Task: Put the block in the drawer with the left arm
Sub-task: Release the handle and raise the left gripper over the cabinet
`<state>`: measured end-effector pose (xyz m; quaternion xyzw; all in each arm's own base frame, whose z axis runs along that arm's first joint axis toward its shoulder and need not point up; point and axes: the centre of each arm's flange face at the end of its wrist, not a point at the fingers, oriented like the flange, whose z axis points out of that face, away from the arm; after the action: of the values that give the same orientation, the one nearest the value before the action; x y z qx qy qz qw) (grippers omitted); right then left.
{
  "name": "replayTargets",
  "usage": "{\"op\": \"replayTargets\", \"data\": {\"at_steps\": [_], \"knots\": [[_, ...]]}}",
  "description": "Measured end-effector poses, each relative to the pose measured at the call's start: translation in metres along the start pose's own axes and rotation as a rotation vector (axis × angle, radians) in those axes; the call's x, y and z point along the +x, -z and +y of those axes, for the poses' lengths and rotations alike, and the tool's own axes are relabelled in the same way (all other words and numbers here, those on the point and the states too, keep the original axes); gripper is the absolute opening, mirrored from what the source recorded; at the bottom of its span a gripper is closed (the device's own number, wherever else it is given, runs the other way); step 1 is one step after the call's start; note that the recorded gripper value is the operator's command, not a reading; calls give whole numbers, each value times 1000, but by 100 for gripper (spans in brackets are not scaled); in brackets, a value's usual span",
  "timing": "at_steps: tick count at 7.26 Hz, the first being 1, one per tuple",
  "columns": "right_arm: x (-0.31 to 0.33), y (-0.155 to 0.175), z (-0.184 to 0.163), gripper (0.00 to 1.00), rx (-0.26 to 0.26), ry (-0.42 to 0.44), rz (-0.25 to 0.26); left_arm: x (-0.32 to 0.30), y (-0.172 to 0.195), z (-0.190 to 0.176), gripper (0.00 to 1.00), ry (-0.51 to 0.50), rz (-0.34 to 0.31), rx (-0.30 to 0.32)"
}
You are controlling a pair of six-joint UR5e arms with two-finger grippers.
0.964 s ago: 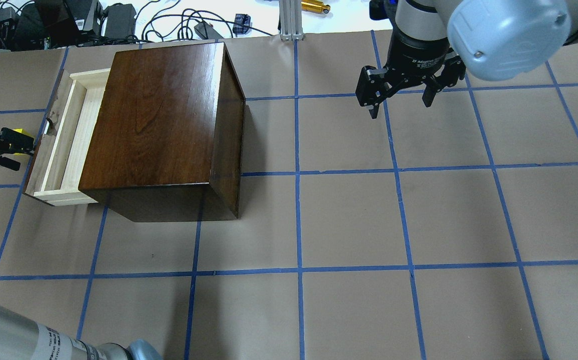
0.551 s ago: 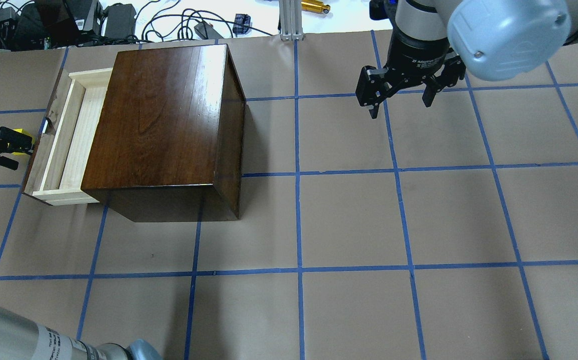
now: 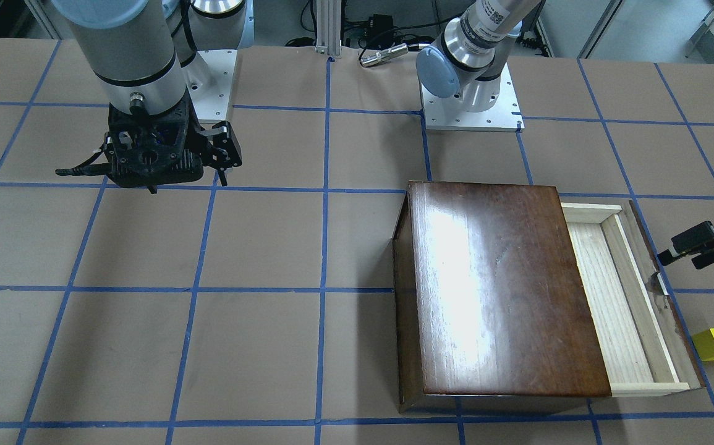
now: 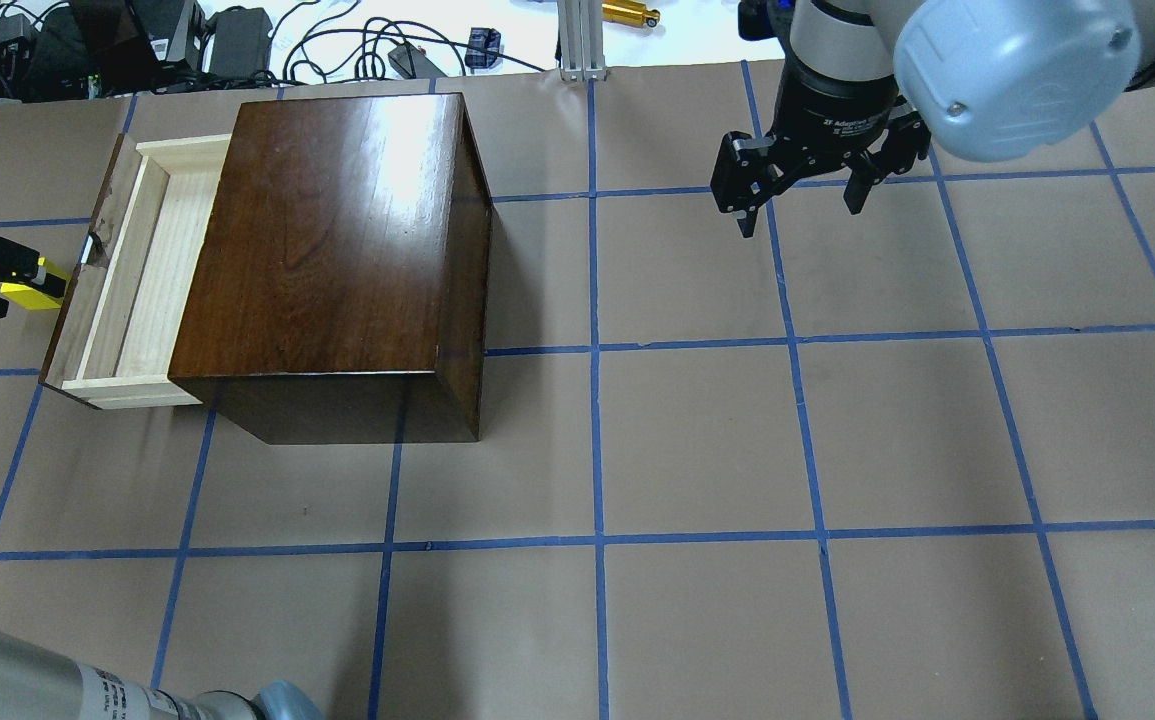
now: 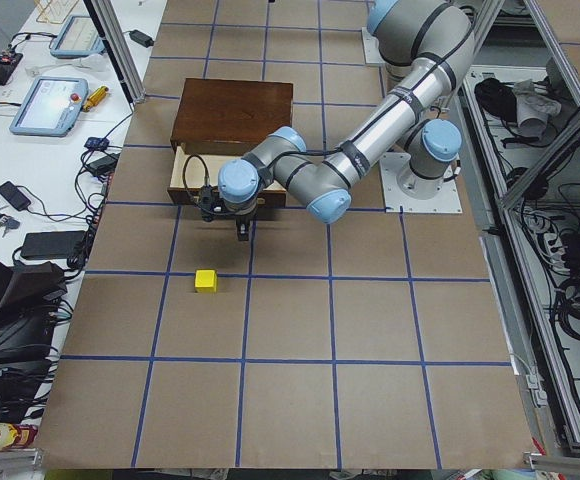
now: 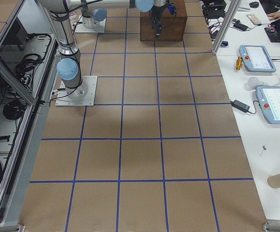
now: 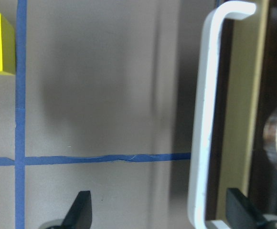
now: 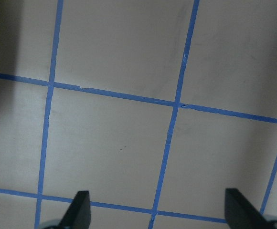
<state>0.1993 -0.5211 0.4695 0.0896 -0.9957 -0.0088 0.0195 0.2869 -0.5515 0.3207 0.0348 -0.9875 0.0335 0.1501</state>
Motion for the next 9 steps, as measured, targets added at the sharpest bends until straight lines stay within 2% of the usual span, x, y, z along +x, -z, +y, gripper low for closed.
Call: {"op": "replayTargets", "data": {"at_steps": [2, 5, 7, 9], "knots": [[0, 0, 0, 100, 0, 0, 0, 22, 30, 11, 100, -5, -7, 6], [0, 0, 0, 100, 0, -1, 0, 92, 110, 58, 100, -2, -27, 11], [0, 0, 0, 100, 0, -1, 0, 136, 145, 91, 100, 7, -87, -6], [0, 0, 0, 100, 0, -1, 0, 204, 144, 90, 100, 7, -175, -49]]}}
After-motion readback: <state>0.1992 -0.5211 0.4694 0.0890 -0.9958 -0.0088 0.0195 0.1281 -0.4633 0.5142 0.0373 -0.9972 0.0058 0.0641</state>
